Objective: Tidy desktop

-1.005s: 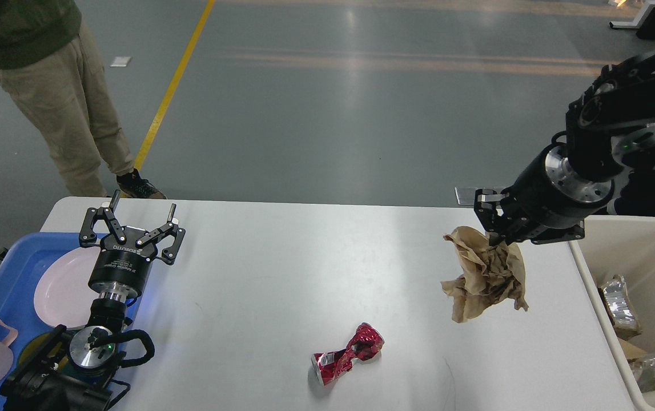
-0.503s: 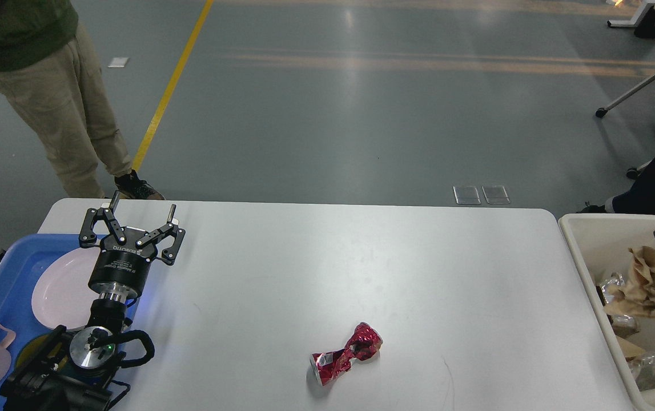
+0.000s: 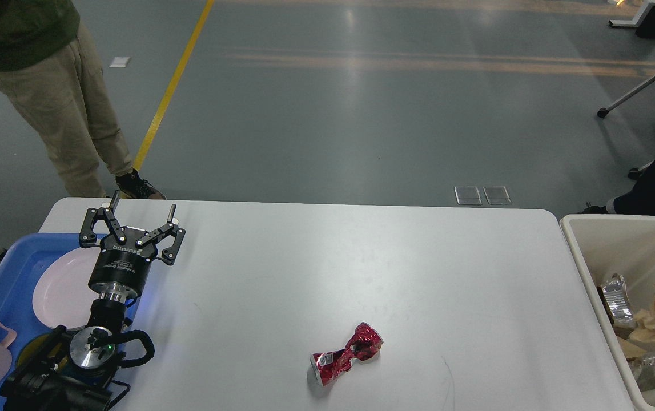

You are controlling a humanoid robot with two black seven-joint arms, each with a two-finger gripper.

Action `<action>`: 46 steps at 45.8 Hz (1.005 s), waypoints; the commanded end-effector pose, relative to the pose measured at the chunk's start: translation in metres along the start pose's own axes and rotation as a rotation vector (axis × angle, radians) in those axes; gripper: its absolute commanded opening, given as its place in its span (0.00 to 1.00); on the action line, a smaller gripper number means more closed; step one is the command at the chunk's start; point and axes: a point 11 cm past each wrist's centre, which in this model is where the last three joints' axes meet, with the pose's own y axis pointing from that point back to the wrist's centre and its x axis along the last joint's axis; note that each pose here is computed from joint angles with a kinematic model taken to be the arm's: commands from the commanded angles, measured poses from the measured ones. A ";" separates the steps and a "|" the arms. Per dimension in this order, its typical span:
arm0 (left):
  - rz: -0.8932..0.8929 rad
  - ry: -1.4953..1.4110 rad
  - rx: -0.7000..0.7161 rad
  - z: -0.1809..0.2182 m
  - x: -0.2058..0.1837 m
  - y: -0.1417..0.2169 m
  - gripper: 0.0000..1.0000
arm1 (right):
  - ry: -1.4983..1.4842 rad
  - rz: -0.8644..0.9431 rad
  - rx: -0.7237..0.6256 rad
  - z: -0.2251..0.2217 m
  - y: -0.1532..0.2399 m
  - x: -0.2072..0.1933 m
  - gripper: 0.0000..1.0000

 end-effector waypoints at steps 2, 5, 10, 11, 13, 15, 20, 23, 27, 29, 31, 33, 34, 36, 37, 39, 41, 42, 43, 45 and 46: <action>0.001 0.000 0.000 0.000 0.000 0.000 0.96 | 0.042 0.036 -0.021 0.009 -0.013 -0.044 0.00; 0.001 0.000 0.000 0.000 0.000 0.000 0.96 | 0.053 0.037 -0.038 0.018 -0.016 -0.061 0.00; 0.002 0.000 0.000 0.000 0.000 0.000 0.96 | 0.057 0.035 -0.035 0.017 -0.018 -0.072 0.00; -0.001 0.000 0.000 0.000 0.000 0.000 0.96 | 0.058 0.032 -0.034 0.017 -0.018 -0.075 0.00; -0.001 0.000 0.000 0.000 0.000 0.000 0.96 | 0.062 0.025 -0.034 0.017 -0.018 -0.080 0.00; 0.001 0.000 0.000 0.000 0.000 0.000 0.96 | 0.063 0.021 -0.036 0.017 -0.018 -0.082 0.00; 0.001 0.000 0.000 0.000 0.000 0.000 0.96 | 0.062 0.014 -0.033 0.016 -0.018 -0.086 0.00; 0.001 0.000 0.000 0.000 0.000 0.000 0.96 | 0.064 0.009 -0.036 0.016 -0.018 -0.088 0.00; -0.001 0.000 0.000 0.000 0.000 0.000 0.96 | 0.075 0.005 -0.041 0.020 -0.019 -0.095 0.00; -0.002 0.000 0.000 0.000 -0.001 -0.001 0.96 | 0.077 0.017 -0.048 0.024 -0.020 -0.095 0.27; -0.001 0.000 0.000 0.000 0.000 0.000 0.96 | 0.071 0.041 -0.047 0.025 -0.020 -0.092 0.56; 0.001 0.000 0.000 0.000 0.000 0.000 0.96 | 0.066 0.074 -0.048 0.026 -0.020 -0.090 0.83; -0.002 0.000 0.000 0.000 -0.001 -0.001 0.96 | 0.067 0.082 -0.047 0.026 -0.020 -0.090 0.93; -0.001 0.000 0.000 0.000 0.000 0.000 0.96 | 0.066 0.089 -0.048 0.026 -0.020 -0.090 1.00; -0.001 0.000 0.000 0.000 0.000 0.000 0.96 | 0.066 0.088 -0.048 0.026 -0.020 -0.091 1.00; 0.002 0.000 0.000 0.000 0.000 0.000 0.96 | 0.066 0.089 -0.047 0.026 -0.020 -0.090 1.00; 0.001 0.000 0.000 0.000 0.000 0.000 0.96 | 0.066 0.087 -0.046 0.026 -0.020 -0.091 1.00; 0.002 0.000 0.000 0.000 0.000 0.000 0.96 | 0.066 0.088 -0.043 0.025 -0.020 -0.090 1.00; -0.002 0.000 0.000 0.000 -0.001 -0.001 0.96 | 0.066 0.088 -0.043 0.025 -0.020 -0.090 1.00; 0.001 0.000 0.000 0.000 0.000 0.000 0.96 | 0.064 0.091 -0.042 0.024 -0.020 -0.089 1.00; 0.001 0.000 0.000 0.000 0.000 0.000 0.96 | 0.064 0.091 -0.042 0.024 -0.020 -0.089 1.00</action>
